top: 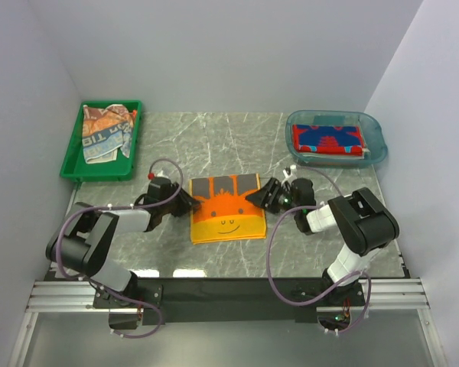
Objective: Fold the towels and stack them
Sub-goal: Fold the towel
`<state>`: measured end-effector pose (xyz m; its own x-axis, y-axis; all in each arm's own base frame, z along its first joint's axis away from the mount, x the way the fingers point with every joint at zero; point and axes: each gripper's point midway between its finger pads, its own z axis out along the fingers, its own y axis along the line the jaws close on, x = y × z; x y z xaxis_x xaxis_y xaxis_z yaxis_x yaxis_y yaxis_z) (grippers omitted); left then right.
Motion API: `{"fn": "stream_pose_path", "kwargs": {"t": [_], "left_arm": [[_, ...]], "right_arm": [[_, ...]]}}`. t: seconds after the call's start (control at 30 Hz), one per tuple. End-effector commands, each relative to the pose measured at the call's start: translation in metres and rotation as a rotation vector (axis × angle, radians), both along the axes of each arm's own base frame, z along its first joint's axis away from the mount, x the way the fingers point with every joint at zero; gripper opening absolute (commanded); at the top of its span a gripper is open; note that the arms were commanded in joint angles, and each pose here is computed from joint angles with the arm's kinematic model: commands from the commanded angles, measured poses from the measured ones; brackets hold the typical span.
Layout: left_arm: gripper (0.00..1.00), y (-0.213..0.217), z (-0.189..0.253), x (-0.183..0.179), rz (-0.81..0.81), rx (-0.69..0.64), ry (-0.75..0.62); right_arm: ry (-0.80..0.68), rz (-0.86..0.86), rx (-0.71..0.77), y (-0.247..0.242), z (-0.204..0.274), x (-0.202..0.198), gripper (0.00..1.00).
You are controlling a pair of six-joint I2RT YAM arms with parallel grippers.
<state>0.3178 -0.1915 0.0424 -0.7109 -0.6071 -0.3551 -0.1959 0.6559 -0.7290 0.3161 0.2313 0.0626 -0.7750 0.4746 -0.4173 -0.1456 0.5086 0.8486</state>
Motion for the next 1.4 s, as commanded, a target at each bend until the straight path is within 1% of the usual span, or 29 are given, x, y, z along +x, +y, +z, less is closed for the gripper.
{"fn": "stream_pose_path", "kwargs": {"t": [0.0,0.23,0.3,0.33,0.37,0.43,0.47,0.5,0.53,0.57,0.6,0.63,0.67,0.7,0.73,0.77,0.8,0.83,0.87,0.93,0.97,1.03,1.07,1.1,1.13,1.17,1.27,1.3,1.37], "left_arm": [[0.31,0.002,-0.024,-0.013,0.006,0.020,0.045],[0.30,0.020,-0.048,-0.048,0.049,0.052,0.143],[0.31,0.023,-0.043,-0.053,0.056,0.046,0.135],[0.32,0.028,-0.049,-0.062,0.066,0.063,0.163],[0.32,0.028,-0.041,-0.062,0.070,0.056,0.144],[0.37,0.031,-0.036,-0.065,0.069,0.069,0.130],[0.40,0.033,-0.030,-0.065,0.071,0.080,0.113],[0.50,0.035,-0.025,-0.062,0.069,0.092,0.098],[0.55,0.033,-0.009,-0.052,0.055,0.107,0.050],[0.61,0.038,-0.010,-0.055,0.053,0.150,0.076],[0.72,0.040,-0.003,-0.051,0.053,0.171,0.064],[0.76,0.040,0.013,-0.040,0.039,0.203,0.026],[0.80,0.044,0.016,-0.042,0.031,0.240,0.044],[0.81,0.051,0.021,-0.036,0.049,0.285,0.035],[0.81,0.052,0.042,-0.022,0.050,0.311,-0.009],[0.79,0.055,0.046,-0.017,0.053,0.332,-0.008],[0.72,0.058,0.049,-0.014,0.050,0.342,0.006],[0.68,0.054,0.059,-0.002,0.043,0.332,-0.007],[0.65,0.052,0.061,0.003,0.040,0.333,0.001],[0.65,0.050,0.063,0.022,0.024,0.366,0.007],[0.64,0.049,0.061,0.028,0.016,0.377,0.017],[0.64,0.040,0.052,0.038,-0.065,0.396,0.068],[0.64,0.038,0.049,0.040,-0.096,0.405,0.082],[0.64,0.036,0.045,0.041,-0.145,0.431,0.088],[0.64,0.034,0.039,0.043,-0.177,0.448,0.121],[0.64,0.036,0.038,0.044,-0.197,0.471,0.129],[0.66,0.042,0.034,0.049,-0.268,0.546,0.127],[0.66,0.043,0.035,0.050,-0.294,0.566,0.113],[0.67,0.043,0.032,0.050,-0.322,0.573,0.109]], "right_arm": [[-0.038,0.012,0.024,-0.001,0.000,-0.009,0.64],[0.099,-0.002,-0.010,-0.017,-0.036,-0.052,0.63],[0.127,-0.014,-0.001,-0.020,-0.039,-0.062,0.63],[0.153,-0.013,-0.007,-0.024,-0.045,-0.072,0.63],[0.157,-0.004,-0.001,-0.024,-0.044,-0.077,0.63],[0.163,0.021,-0.011,-0.023,-0.045,-0.084,0.63],[0.177,0.047,-0.022,-0.023,-0.046,-0.089,0.63],[0.173,0.061,-0.032,-0.022,-0.044,-0.089,0.63],[0.097,0.083,-0.053,-0.019,-0.031,-0.078,0.63],[0.144,0.096,-0.095,-0.022,-0.038,-0.083,0.63],[0.096,0.127,-0.144,-0.023,-0.034,-0.079,0.63],[0.042,0.135,-0.173,-0.019,-0.018,-0.063,0.63],[0.078,0.146,-0.233,-0.025,-0.018,-0.067,0.63],[0.016,0.147,-0.327,-0.033,-0.014,-0.056,0.63],[-0.061,0.136,-0.363,-0.033,0.012,-0.035,0.63],[-0.029,0.149,-0.426,-0.040,0.010,-0.036,0.63],[-0.082,0.152,-0.503,-0.046,0.016,-0.026,0.63],[-0.127,0.145,-0.527,-0.044,0.034,-0.007,0.61],[-0.109,0.158,-0.563,-0.047,0.034,-0.004,0.61],[-0.156,0.180,-0.615,-0.043,0.048,0.021,0.59],[-0.153,0.201,-0.630,-0.042,0.049,0.025,0.59],[-0.205,0.254,-0.668,-0.035,0.055,0.048,0.58],[-0.190,0.286,-0.689,-0.035,0.052,0.049,0.58],[-0.216,0.324,-0.723,-0.035,0.051,0.056,0.57],[-0.233,0.343,-0.748,-0.032,0.052,0.070,0.57],[-0.214,0.369,-0.774,-0.035,0.048,0.071,0.57],[-0.242,0.454,-0.825,-0.032,0.040,0.084,0.57],[-0.281,0.485,-0.840,-0.029,0.046,0.092,0.57],[-0.229,0.553,-0.852,-0.029,0.026,0.090,0.57]]}}
